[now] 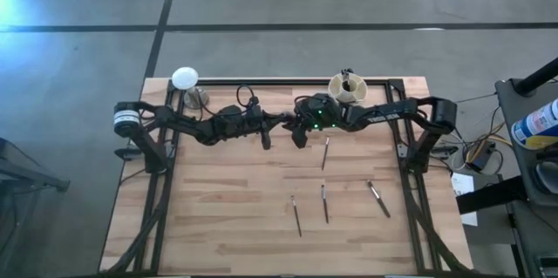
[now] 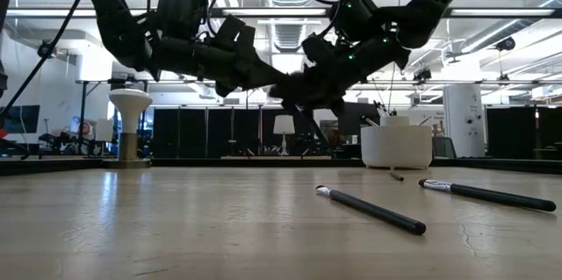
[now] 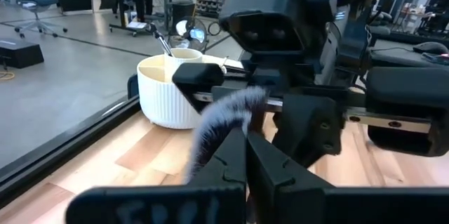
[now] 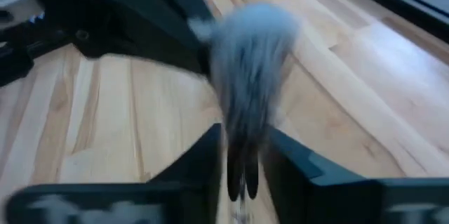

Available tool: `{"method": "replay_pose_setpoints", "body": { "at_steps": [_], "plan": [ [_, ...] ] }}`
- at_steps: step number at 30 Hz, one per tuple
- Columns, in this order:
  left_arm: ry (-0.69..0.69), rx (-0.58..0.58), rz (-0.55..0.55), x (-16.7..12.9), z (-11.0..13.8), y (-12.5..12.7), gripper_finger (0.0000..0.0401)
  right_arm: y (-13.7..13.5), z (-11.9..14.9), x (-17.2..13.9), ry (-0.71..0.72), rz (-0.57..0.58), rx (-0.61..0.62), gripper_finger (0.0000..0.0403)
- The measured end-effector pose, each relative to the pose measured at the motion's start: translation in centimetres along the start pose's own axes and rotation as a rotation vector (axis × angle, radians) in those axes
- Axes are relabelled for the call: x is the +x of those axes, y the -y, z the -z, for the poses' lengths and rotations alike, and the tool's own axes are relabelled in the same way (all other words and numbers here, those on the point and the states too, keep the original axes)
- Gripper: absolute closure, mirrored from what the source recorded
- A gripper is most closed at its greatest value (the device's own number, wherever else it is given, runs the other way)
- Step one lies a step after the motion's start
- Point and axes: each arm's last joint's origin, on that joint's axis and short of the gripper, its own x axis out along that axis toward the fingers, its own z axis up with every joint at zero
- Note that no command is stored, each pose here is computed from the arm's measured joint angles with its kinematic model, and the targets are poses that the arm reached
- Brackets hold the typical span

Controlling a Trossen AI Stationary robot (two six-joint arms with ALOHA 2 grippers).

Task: Put items in baskets/containers
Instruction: Put the black highlighter brush into the white pen organizer

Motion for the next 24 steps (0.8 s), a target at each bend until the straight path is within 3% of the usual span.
{"method": "replay_pose_setpoints", "body": {
  "at_steps": [3, 12, 18, 24],
  "plan": [
    [-0.001, -0.044, 0.0, 0.0, 0.0, 0.0, 0.0396, -0.1, 0.1, -0.4, 0.006, 0.002, -0.023, 0.0368],
    [0.019, -0.071, 0.003, -0.8, -0.8, 0.1, 0.0348, -0.1, -0.2, -4.0, 0.057, 0.066, -0.096, 0.0368],
    [0.074, -0.061, 0.031, -1.8, -0.7, -0.1, 0.0344, 1.5, -1.1, -8.8, 0.162, 0.195, -0.161, 0.0368],
    [0.075, -0.057, 0.034, -1.9, -0.6, -0.2, 0.0344, 5.5, -2.3, -14.6, 0.319, 0.396, -0.192, 0.0368]
  ]
}}
